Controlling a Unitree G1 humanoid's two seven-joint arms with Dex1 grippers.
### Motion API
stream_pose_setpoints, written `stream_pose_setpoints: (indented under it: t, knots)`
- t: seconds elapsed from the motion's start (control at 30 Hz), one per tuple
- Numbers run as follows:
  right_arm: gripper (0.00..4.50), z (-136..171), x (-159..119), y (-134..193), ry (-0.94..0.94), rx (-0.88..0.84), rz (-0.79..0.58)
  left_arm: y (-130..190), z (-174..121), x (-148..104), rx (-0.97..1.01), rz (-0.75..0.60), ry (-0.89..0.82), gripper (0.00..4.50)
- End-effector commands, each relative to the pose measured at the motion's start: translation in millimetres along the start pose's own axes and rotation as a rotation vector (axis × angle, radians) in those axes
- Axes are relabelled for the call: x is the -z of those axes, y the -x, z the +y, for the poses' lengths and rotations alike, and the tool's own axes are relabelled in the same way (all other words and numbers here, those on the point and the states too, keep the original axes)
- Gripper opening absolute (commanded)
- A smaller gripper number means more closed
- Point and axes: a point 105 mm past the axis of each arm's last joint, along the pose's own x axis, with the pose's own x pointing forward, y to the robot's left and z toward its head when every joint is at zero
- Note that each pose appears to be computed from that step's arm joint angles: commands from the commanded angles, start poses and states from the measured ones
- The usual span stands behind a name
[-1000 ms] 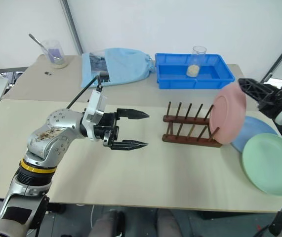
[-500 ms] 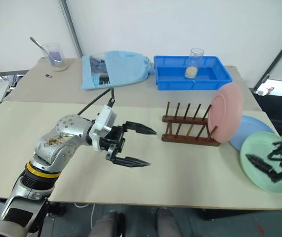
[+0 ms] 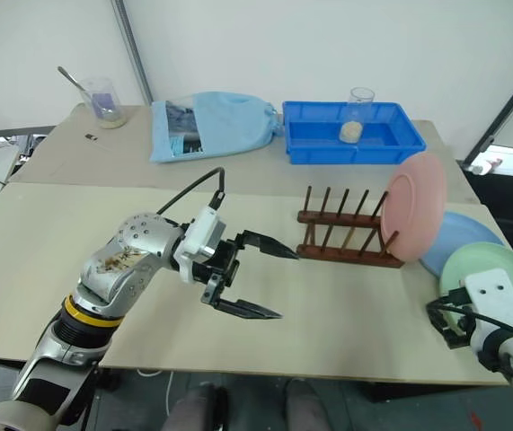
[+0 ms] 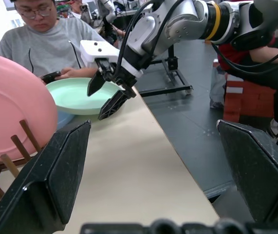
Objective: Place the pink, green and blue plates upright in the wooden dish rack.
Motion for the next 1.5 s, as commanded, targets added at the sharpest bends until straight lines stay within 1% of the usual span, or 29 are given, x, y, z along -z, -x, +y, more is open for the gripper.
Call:
stream_pose_setpoints:
  t: [0.03,0.23,0.3,0.5,0.63,0.73,0.8,0.87,0.93,1.0,1.07,1.13,1.2,1.23,1.3,1.33,1.37,1.5]
  knots:
    - [2.69,-3,-6,0,0.018,0.038,-0.025,-3,-1,-8,0.009,-0.008,-0.058,4.5]
    - [0.59,-2,-5,1,0.007,0.052,-0.021,-4,-1,-7,0.004,-0.006,-0.066,4.5]
    - [0.03,-1,-6,2,0.005,0.055,-0.023,-4,0,-7,0.004,-0.006,-0.067,4.5]
    - [0.03,-2,-22,15,0.013,0.091,-0.069,-3,2,-8,-0.003,-0.024,-0.051,4.5]
    - [0.03,-8,-49,35,0.077,0.149,-0.144,4,2,-10,-0.007,-0.031,-0.024,4.5]
    - [0.03,-20,-73,52,0.139,0.228,-0.213,11,5,-9,-0.032,-0.024,-0.01,4.5]
    - [0.03,-32,-99,64,0.186,0.286,-0.295,16,8,-9,-0.054,-0.022,0.0,4.5]
    - [0.03,-45,-133,73,0.245,0.325,-0.409,20,12,-10,-0.078,-0.023,0.008,4.5]
    - [0.03,-51,-172,81,0.292,0.325,-0.547,24,15,-11,-0.102,-0.021,0.015,4.5]
    - [0.03,-43,-206,87,0.329,0.242,-0.696,28,17,-11,-0.127,-0.013,0.022,4.5]
    - [0.03,-29,-232,93,0.301,0.097,-0.841,33,18,-9,-0.157,0.001,0.026,4.5]
    - [0.03,-14,-252,98,0.223,-0.054,-0.96,39,18,-7,-0.186,0.018,0.032,4.5]
    - [0.03,1,-265,100,0.111,-0.231,-1.026,44,16,-5,-0.211,0.03,0.04,4.5]
    - [0.03,9,-270,101,0.024,-0.332,-1.048,45,15,-4,-0.223,0.034,0.042,4.5]
    - [0.03,20,-273,100,-0.129,-0.509,-1.052,48,13,-2,-0.242,0.041,0.047,4.5]
    - [0.03,24,-270,98,-0.178,-0.575,-1.035,48,12,-1,-0.246,0.045,0.05,4.5]
    - [0.03,28,-262,93,-0.226,-0.644,-0.991,49,10,0,-0.249,0.048,0.056,4.5]
    - [0.03,31,-238,83,-0.319,-0.768,-0.86,49,6,2,-0.258,0.056,0.065,4.5]
